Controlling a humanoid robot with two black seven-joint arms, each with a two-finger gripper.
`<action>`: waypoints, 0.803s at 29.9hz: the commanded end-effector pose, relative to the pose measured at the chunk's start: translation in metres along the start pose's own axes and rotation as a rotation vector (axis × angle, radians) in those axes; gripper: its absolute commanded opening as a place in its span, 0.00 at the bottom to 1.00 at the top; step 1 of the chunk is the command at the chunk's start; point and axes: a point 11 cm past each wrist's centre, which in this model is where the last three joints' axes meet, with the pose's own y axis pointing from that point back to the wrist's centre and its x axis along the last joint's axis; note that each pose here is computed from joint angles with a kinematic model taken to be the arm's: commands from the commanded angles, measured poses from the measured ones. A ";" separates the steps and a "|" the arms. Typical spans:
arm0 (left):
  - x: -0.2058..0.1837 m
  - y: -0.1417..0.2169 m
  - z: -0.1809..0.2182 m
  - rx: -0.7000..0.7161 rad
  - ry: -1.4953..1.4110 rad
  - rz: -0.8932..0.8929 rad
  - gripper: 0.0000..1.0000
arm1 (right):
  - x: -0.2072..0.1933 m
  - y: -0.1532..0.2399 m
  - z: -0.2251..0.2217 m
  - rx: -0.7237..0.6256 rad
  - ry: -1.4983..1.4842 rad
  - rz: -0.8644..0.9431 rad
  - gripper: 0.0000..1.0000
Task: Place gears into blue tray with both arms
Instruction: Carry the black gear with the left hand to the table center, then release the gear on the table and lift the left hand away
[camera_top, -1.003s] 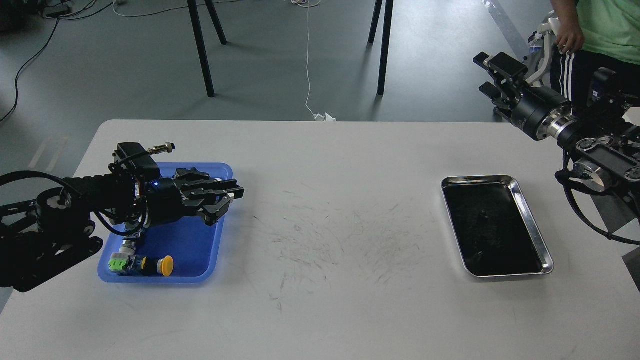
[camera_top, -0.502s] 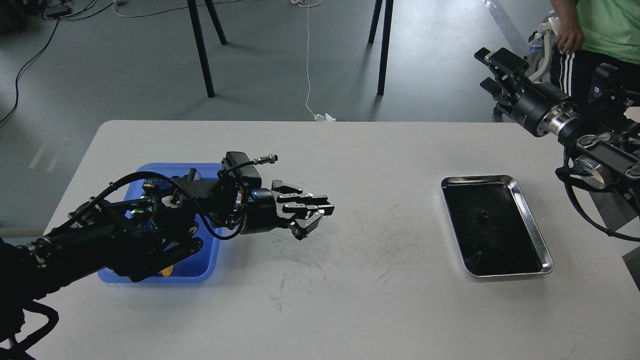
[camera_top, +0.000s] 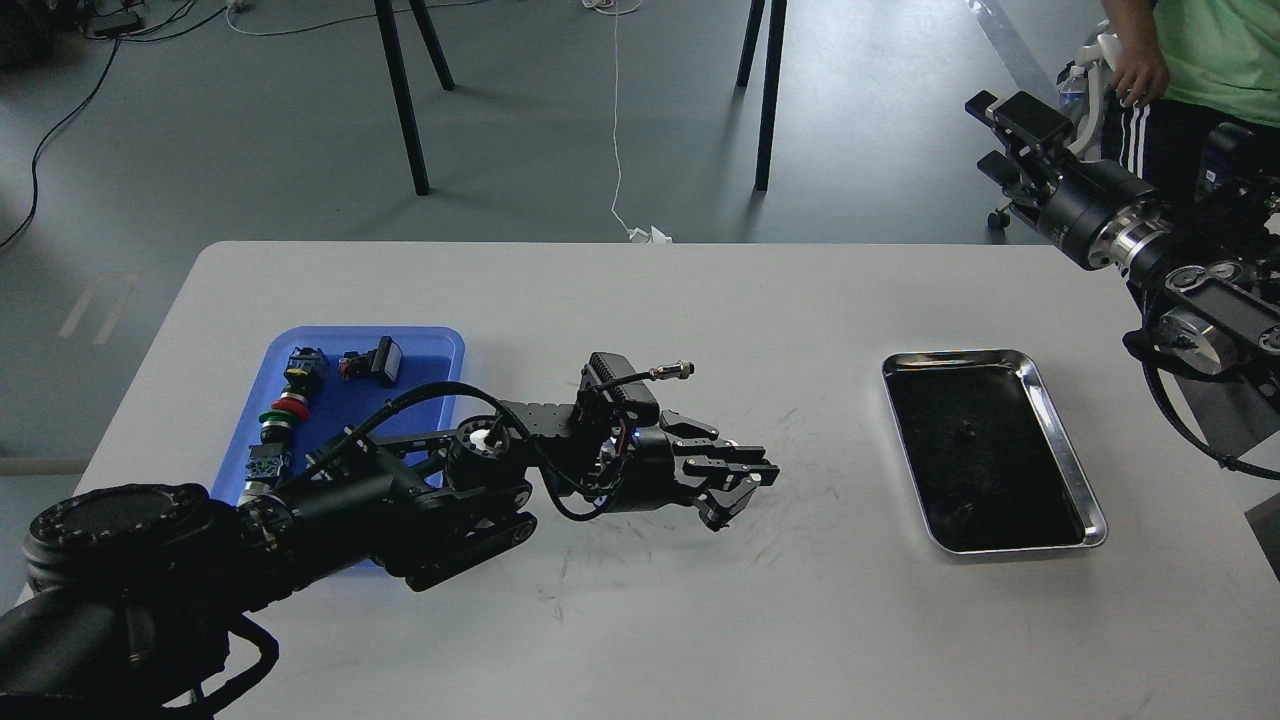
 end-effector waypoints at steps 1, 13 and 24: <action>-0.002 0.002 -0.007 0.023 0.010 0.000 0.15 | -0.004 -0.002 -0.001 0.004 -0.001 -0.008 0.84; -0.016 0.004 -0.009 0.034 0.067 -0.002 0.21 | -0.006 -0.003 0.000 0.001 -0.006 -0.012 0.84; -0.011 0.002 -0.005 0.023 0.093 0.017 0.46 | -0.005 -0.004 -0.003 0.007 -0.005 -0.022 0.86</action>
